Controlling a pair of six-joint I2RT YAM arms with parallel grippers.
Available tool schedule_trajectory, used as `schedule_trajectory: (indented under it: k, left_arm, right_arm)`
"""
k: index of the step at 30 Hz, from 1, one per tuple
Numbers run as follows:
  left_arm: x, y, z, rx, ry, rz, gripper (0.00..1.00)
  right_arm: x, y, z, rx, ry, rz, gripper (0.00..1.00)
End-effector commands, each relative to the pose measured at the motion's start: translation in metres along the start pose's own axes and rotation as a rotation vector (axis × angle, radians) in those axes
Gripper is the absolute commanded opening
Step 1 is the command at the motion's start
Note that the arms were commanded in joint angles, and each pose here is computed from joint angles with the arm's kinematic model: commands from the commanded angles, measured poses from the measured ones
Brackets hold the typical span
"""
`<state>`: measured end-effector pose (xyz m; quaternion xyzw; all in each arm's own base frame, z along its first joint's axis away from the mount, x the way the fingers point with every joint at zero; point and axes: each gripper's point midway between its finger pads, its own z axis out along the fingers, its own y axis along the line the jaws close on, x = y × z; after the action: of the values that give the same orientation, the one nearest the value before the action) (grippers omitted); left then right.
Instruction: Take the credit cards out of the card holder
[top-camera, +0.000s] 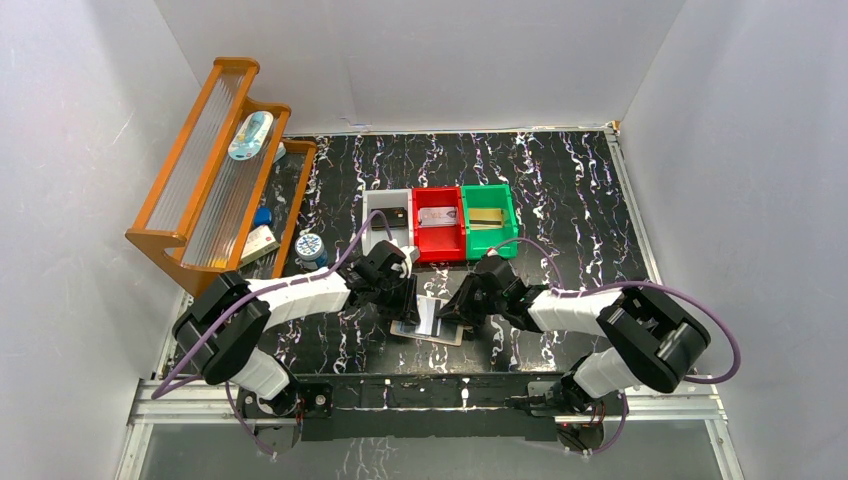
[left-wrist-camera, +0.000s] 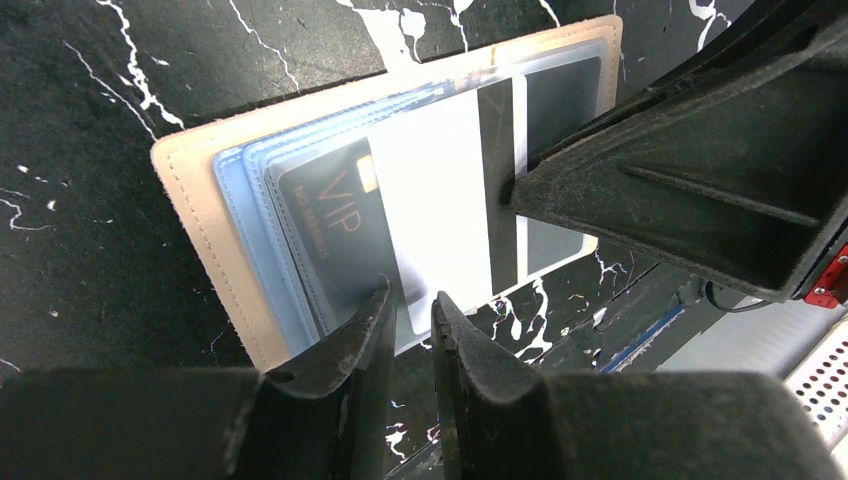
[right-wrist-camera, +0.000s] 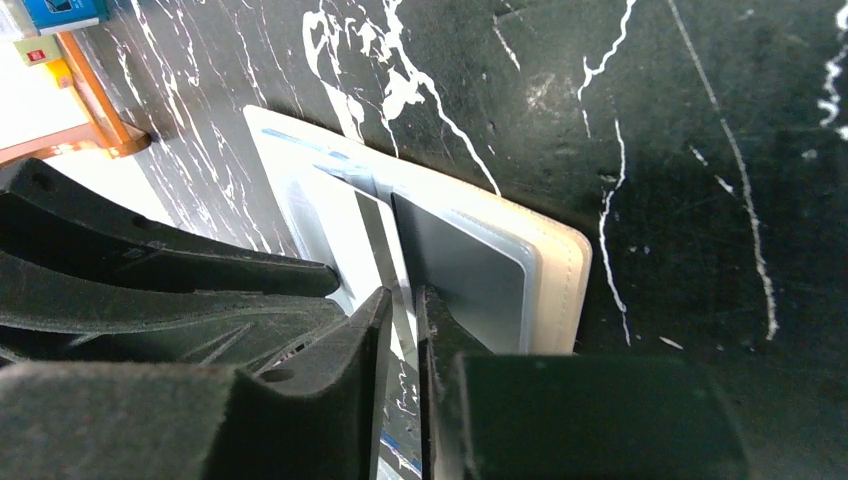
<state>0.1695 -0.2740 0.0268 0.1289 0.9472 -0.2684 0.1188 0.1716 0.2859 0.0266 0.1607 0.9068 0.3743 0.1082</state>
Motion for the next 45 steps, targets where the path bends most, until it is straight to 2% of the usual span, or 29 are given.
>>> schedule_trajectory:
  k: [1, 6, 10, 14, 18, 28, 34, 38, 44, 45]
  left_arm:
    - [0.031, 0.044, 0.003, -0.165, 0.06, -0.018, 0.2]
    - [0.032, 0.04, 0.006, -0.145, 0.077, -0.023, 0.18]
    - [0.035, 0.042, 0.007, -0.149, 0.081, -0.031, 0.18]
    - [0.038, 0.044, 0.008, -0.151, 0.088, -0.036, 0.17]
    - [0.039, 0.045, 0.009, -0.156, 0.089, -0.044, 0.15]
    - [0.044, 0.045, 0.013, -0.143, 0.098, -0.055, 0.13]
    - [0.043, 0.045, 0.012, -0.142, 0.094, -0.058, 0.13]
    - [0.042, 0.044, 0.011, -0.141, 0.092, -0.052, 0.12]
    - [0.025, 0.046, -0.001, -0.178, -0.007, -0.052, 0.15]
    - [0.023, 0.045, -0.003, -0.177, -0.015, -0.052, 0.15]
  right_arm:
    - [-0.006, 0.001, -0.003, -0.017, -0.043, -0.008, 0.26]
    - [-0.005, 0.008, -0.002, -0.071, -0.036, -0.024, 0.33]
    - [-0.004, 0.002, 0.005, -0.048, -0.026, -0.03, 0.37]
    - [-0.003, -0.004, 0.011, -0.031, -0.02, -0.041, 0.36]
    - [0.002, 0.005, 0.009, -0.134, -0.01, -0.07, 0.31]
    - [0.015, 0.019, 0.007, -0.282, 0.034, -0.136, 0.29]
    - [0.016, 0.019, 0.01, -0.278, 0.04, -0.144, 0.2]
    - [0.015, 0.019, 0.009, -0.269, 0.034, -0.148, 0.08]
    - [-0.003, 0.006, -0.007, -0.143, -0.076, -0.195, 0.0]
    - [-0.012, 0.018, -0.011, -0.144, -0.114, -0.21, 0.0]
